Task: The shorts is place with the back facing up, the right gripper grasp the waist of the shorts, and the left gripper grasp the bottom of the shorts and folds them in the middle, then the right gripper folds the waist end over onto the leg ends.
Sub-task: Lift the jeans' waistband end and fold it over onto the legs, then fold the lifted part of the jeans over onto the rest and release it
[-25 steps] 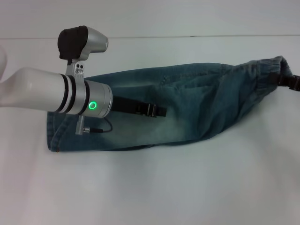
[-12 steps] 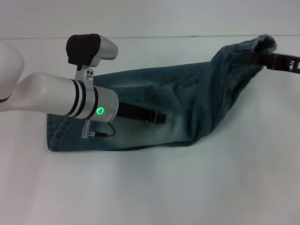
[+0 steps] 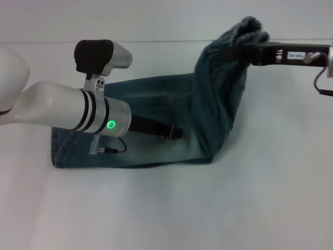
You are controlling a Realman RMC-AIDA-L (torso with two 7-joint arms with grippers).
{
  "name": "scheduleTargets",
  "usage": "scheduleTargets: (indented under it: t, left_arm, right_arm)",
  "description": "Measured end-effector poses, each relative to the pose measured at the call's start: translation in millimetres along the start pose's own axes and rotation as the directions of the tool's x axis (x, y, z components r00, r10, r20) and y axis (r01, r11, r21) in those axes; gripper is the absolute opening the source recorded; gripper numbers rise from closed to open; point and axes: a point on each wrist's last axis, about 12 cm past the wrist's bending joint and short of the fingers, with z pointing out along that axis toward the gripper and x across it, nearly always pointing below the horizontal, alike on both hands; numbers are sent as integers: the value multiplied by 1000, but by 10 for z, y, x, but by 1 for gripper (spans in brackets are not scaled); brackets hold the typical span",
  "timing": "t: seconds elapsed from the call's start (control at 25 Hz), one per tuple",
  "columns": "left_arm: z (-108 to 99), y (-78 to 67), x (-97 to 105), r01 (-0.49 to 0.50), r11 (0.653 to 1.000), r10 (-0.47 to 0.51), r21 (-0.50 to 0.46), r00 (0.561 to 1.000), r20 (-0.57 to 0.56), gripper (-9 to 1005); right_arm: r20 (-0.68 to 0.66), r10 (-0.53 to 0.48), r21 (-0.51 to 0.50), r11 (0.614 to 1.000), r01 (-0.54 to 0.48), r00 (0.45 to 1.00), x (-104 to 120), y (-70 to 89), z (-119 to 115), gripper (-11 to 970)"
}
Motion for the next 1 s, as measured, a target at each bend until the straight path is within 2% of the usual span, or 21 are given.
scheduleTargets:
  t: [0.24,0.4,0.56,0.64,0.8,1.0]
  left_arm:
    - [-3,11,14,-11,1000,11,-7,1000,-7,51]
    - [-67,73,-6,-9,999,10,-31,1000,19,54]
    - [-250,247,-56,3,993,9,-115,995,100,58]
    - [-404,371,-86,26,985,2,-173,987,160,59]
    - [-738,631,-93,90,954,-8,-284,961,276,62]
    - [-1051,871,-40,164,905,-6,-394,928,372,66]
  right_arm:
    - [-57,-34,-89,996,29,998,-127,161,222,58]
    - [-90,-48,-119,992,37,995,-169,237,343,59]
    - [-127,-56,-126,991,40,990,-192,294,471,61]
    - [-140,-59,-127,991,41,988,-204,320,533,61]
    - [-178,-74,-130,990,51,981,-207,394,719,63]
    - [-220,-104,-146,987,72,970,-201,475,892,64]
